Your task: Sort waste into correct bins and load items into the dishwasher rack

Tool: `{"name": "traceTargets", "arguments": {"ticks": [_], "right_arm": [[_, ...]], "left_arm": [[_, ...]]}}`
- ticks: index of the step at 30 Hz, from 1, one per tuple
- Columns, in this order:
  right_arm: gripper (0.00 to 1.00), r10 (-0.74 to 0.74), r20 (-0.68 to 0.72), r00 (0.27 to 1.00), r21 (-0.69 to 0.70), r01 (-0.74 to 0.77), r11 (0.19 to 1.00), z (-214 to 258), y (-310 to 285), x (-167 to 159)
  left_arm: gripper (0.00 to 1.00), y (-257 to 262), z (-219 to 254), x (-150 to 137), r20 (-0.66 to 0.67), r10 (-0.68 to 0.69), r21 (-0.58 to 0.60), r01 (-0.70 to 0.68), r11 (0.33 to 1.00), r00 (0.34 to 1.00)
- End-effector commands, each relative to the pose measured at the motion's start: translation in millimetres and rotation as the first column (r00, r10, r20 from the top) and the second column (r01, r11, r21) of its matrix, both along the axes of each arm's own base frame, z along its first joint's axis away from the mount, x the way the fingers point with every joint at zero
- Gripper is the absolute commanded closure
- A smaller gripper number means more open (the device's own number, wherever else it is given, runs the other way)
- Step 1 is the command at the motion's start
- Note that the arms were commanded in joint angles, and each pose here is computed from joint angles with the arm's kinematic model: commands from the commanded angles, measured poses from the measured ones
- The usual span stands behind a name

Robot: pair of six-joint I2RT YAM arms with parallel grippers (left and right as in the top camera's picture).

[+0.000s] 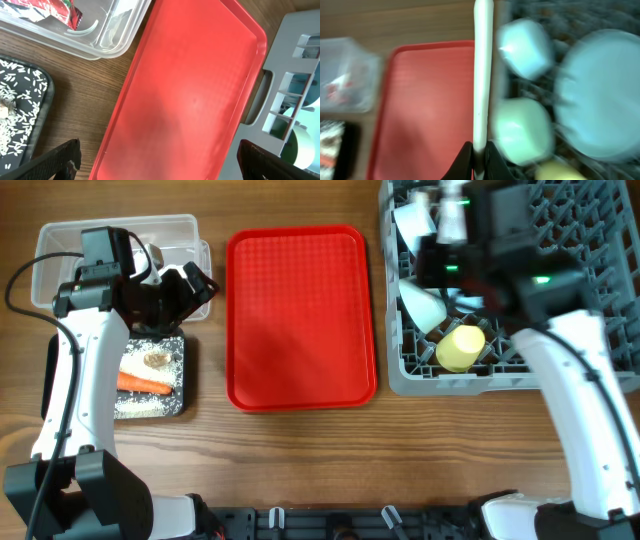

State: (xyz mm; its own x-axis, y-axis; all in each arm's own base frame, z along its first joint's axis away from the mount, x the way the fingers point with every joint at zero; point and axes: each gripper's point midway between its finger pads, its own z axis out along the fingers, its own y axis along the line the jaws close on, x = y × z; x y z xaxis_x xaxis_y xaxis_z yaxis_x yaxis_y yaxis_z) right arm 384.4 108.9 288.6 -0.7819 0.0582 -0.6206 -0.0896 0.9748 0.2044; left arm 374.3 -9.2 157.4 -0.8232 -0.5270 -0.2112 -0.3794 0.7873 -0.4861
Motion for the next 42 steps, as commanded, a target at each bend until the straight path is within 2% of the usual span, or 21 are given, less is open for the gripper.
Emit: {"name": "traceTargets", "arguments": {"ticks": [1,10,16,19,21,24,29,34,42], "right_arm": [[0.96,-0.141,-0.020,0.990,-0.045,0.140,0.989,-1.5,-60.2,1.8],[0.96,-0.368,-0.117,0.923,-0.058,0.363,0.930,-22.4,-143.9,-11.3],[0.96,-0.536,-0.238,0.810,-0.049,0.541,0.840,-50.6,-178.6,-35.1],[0.96,-0.629,-0.308,0.714,-0.061,0.644,0.762,-81.4,-187.8,-47.0],[0.96,-0.742,-0.373,0.558,-0.099,0.771,0.630,-114.7,-195.5,-65.2],[0.96,-0.825,-0.423,0.374,-0.155,0.867,0.473,-151.2,-198.9,-89.0],[0.96,-0.856,-0.455,0.245,-0.169,0.920,0.353,-184.7,-196.5,-103.4],[0.96,-0.865,-0.426,0.266,-0.106,0.934,0.340,-192.7,-199.5,-88.3],[0.96,-0.869,-0.428,0.248,-0.099,0.943,0.318,-192.7,-199.7,-87.9]], "left_arm": [[0.00,1.4,7.0,1.1,0.021,0.002,0.003,-0.002,1.000,1.000],[0.00,1.4,7.0,1.1,0.021,0.002,0.003,-0.002,1.000,1.000],[0.00,1.4,7.0,1.1,0.021,0.002,0.003,-0.002,1.000,1.000],[0.00,1.4,7.0,1.1,0.021,0.002,0.003,-0.002,1.000,1.000],[0.00,1.4,7.0,1.1,0.021,0.002,0.003,-0.002,1.000,1.000],[0.00,1.4,7.0,1.1,0.021,0.002,0.002,-0.002,1.000,1.000],[0.00,1.4,7.0,1.1,0.021,0.002,0.003,-0.002,1.000,1.000],[0.00,1.4,7.0,1.1,0.021,0.002,0.003,-0.002,1.000,1.000],[0.00,1.4,7.0,1.1,0.021,0.002,0.003,-0.002,1.000,1.000]]}}
